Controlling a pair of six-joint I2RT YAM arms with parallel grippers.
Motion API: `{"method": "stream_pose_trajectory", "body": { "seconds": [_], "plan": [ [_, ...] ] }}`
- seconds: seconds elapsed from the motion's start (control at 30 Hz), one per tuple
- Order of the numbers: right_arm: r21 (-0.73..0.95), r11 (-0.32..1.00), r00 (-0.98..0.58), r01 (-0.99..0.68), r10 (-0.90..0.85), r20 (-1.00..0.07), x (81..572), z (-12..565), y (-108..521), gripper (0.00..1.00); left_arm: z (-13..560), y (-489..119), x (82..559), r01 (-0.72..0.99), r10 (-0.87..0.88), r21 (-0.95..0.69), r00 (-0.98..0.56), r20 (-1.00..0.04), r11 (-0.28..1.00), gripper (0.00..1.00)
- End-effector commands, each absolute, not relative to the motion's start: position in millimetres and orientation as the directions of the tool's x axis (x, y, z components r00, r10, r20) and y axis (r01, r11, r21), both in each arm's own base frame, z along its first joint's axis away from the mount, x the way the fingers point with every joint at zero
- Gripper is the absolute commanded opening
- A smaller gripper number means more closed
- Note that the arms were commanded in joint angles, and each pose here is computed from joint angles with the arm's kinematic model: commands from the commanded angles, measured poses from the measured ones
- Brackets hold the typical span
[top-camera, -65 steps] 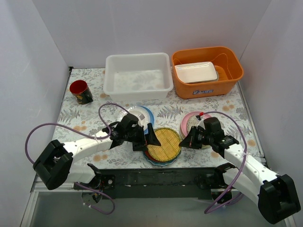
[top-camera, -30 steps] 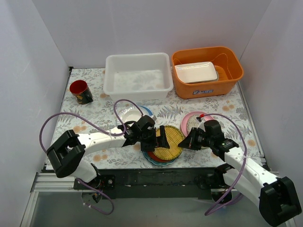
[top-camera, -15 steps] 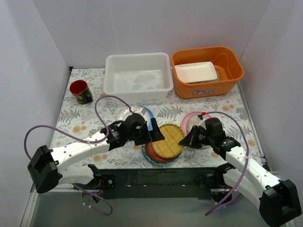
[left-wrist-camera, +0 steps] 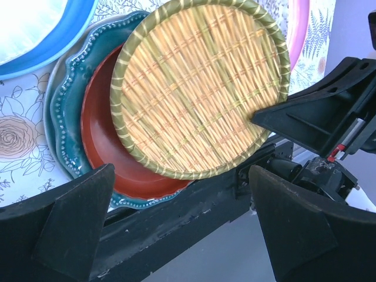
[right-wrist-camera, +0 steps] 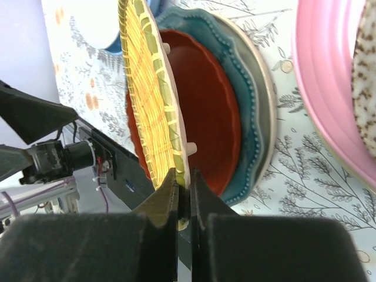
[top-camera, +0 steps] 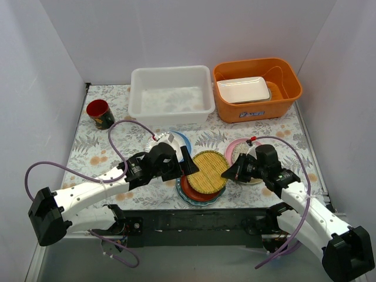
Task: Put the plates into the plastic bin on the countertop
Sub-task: Pick up the plate from the corner of the board, then place the plate in the plastic bin.
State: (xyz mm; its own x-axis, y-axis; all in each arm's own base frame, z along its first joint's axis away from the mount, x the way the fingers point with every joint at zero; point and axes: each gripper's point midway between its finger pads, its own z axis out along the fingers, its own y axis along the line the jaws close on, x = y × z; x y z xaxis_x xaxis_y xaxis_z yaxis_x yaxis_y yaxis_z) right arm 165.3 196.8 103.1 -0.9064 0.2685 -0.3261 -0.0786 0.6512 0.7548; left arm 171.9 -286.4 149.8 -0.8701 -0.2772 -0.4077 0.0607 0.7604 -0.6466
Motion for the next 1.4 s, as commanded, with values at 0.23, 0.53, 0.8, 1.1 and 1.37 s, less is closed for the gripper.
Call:
{"method": "stream_pose_trajectory", "body": {
  "seconds": [0.23, 0.53, 0.8, 1.1, 1.37],
  "plan": [
    [0.862, 0.458, -0.879, -0.219, 0.291, -0.378, 174.1, 180.0, 222.7, 0.01, 167.9, -275.6, 176.7, 0.055, -0.353, -0.689, -0.827, -0.438, 0.723, 0.98],
    [0.924, 0.293, -0.885, -0.246, 0.320, -0.337, 165.5, 207.5, 233.2, 0.01, 163.2, -277.1, 175.6, 0.043, -0.372, -0.724, -0.835, -0.404, 0.689, 0.98],
    [0.940, 0.236, -0.898, -0.246, 0.308, -0.313, 160.0, 209.0, 236.3, 0.01, 175.9, -275.8, 175.2, 0.068, -0.407, -0.769, -0.817, -0.409, 0.636, 0.96],
    [0.946, 0.208, -0.904, -0.250, 0.300, -0.305, 157.1, 212.8, 237.7, 0.01, 176.2, -282.1, 172.0, 0.086, -0.395, -0.789, -0.829, -0.396, 0.609, 0.68],
    [0.952, 0.202, -0.917, -0.230, 0.284, -0.281, 152.8, 207.0, 238.3, 0.01, 183.0, -288.3, 172.9, 0.112, -0.384, -0.797, -0.831, -0.402, 0.594, 0.25]
  ]
}}
